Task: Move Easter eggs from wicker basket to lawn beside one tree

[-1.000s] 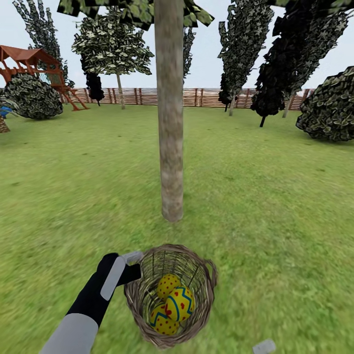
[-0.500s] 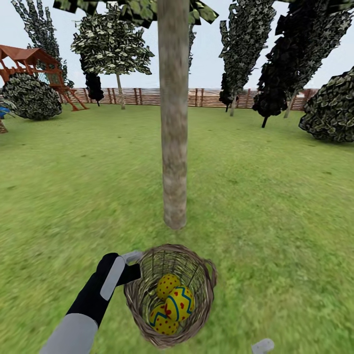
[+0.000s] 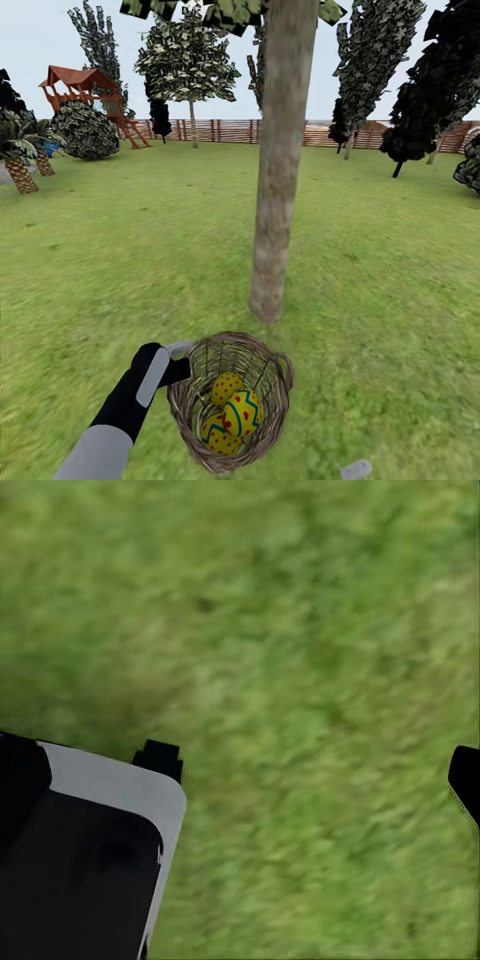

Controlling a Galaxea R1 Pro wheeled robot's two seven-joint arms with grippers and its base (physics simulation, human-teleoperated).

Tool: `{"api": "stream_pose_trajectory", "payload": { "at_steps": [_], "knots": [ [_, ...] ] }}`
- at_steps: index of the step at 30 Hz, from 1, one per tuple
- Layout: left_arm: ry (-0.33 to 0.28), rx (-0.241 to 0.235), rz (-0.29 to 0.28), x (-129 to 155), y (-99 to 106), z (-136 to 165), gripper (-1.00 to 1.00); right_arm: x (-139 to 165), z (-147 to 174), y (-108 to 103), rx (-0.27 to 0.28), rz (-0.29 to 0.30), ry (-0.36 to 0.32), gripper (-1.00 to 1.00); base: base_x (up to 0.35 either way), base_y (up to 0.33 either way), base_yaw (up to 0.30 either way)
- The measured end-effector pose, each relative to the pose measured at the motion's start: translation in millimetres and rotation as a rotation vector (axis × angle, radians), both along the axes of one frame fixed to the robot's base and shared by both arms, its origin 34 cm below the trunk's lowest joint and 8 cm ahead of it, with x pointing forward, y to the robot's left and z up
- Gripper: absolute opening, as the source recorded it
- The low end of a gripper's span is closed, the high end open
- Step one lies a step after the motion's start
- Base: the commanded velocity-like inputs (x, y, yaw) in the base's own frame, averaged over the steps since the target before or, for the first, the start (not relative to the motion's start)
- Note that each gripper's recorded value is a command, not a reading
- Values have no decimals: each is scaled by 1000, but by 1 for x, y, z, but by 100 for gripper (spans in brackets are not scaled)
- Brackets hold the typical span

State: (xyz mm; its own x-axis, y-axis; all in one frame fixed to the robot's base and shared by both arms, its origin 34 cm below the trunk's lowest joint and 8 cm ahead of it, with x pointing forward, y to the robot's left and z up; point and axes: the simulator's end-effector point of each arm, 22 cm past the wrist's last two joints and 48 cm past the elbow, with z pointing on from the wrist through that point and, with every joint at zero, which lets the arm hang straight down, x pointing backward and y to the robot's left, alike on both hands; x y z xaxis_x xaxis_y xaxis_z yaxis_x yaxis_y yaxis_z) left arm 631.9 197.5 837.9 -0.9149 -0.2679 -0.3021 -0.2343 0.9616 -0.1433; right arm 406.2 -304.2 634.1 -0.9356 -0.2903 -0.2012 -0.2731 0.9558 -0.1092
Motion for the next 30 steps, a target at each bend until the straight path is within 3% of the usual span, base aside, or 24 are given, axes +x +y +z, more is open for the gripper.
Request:
{"api": "stream_pose_trajectory", "payload": {
  "at_steps": [13, 25, 30],
  "knots": [
    [-2, -8, 3, 0, -1, 0, -100, -1, 0, 1, 2, 5, 4, 100, 310, 107, 8],
    [-3, -10, 4, 1, -2, 0, -100, -1, 0, 0, 0, 2, 3, 100, 330, -3, 277],
    [-4, -11, 4, 1, -2, 0, -100, 0, 0, -1, 2, -1, 0, 100, 330, -86, 41]
  ]
}}
